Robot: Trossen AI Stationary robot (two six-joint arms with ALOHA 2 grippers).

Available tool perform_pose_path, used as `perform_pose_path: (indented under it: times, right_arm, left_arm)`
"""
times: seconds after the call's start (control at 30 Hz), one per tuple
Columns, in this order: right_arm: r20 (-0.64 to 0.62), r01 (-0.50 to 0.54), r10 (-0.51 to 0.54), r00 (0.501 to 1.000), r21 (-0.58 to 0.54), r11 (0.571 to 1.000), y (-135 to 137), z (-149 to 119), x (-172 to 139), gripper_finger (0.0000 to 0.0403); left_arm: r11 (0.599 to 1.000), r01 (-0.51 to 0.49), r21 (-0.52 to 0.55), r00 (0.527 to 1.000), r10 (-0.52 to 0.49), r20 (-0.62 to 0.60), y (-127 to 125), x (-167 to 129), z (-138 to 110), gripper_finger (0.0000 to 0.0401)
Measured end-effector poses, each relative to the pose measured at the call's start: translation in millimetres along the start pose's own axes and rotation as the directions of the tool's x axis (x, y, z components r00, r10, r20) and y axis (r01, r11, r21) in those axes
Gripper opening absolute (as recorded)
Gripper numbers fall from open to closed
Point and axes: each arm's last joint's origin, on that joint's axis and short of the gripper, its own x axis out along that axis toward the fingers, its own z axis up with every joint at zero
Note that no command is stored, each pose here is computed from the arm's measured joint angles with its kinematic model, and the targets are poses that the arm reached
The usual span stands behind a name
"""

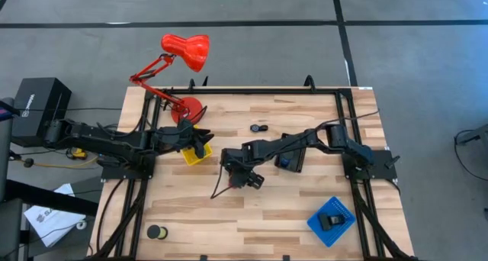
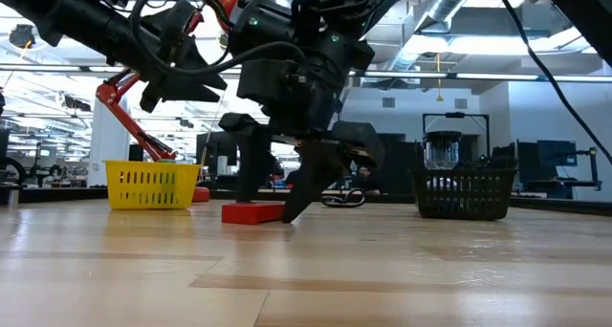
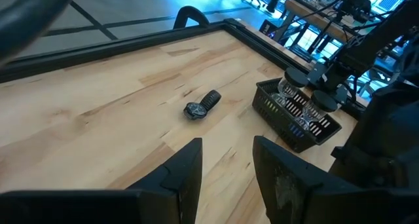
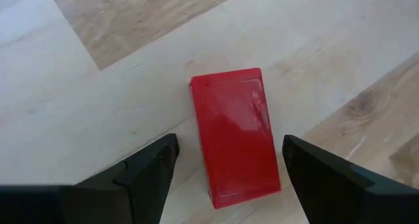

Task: Pick & Place Office items
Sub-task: Put the red digital timer into the blue bin

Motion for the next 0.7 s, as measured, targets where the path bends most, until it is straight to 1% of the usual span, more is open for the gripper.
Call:
perform_pose_path:
  times: [0.13, 0.27, 0.47, 0.57, 0.7]
  right_arm:
    - [0.001, 0.0, 0.0, 1.0, 0.024, 1.0, 0.0, -0.1, 0.1, 0.0249]
    - [-0.004, -0.005, 0.005, 1.0, 0.052, 0.999, 1.0, -0.1, -0.4, 0.0208]
    - [-0.008, -0.01, 0.012, 1.0, 0.133, 0.991, 2.3, 0.2, -0.4, 0.0152]
    - [-0.016, -0.006, 0.009, 1.0, 0.202, 0.979, 3.9, 2.4, -0.3, 0.0144]
    - [-0.018, -0.01, 0.017, 1.0, 0.345, 0.939, 8.5, 7.6, 1.2, 0.0163]
  left_arm:
    - [1.0, 0.0, 0.0, 1.0, 0.0, 0.0, 0.0, 0.1, 0.0, 0.0131]
    - [1.0, 0.001, -0.001, 1.0, -0.001, 0.002, -0.1, 0.1, 0.2, 0.0131]
    - [1.0, 0.003, -0.003, 1.0, -0.003, 0.005, -0.4, 0.1, 0.5, 0.0131]
    - [1.0, 0.004, -0.004, 1.0, -0.004, 0.007, -0.4, 0.1, 0.7, 0.0131]
    - [1.0, 0.007, -0.007, 1.0, -0.007, 0.012, -0.7, 0.1, 1.2, 0.0131]
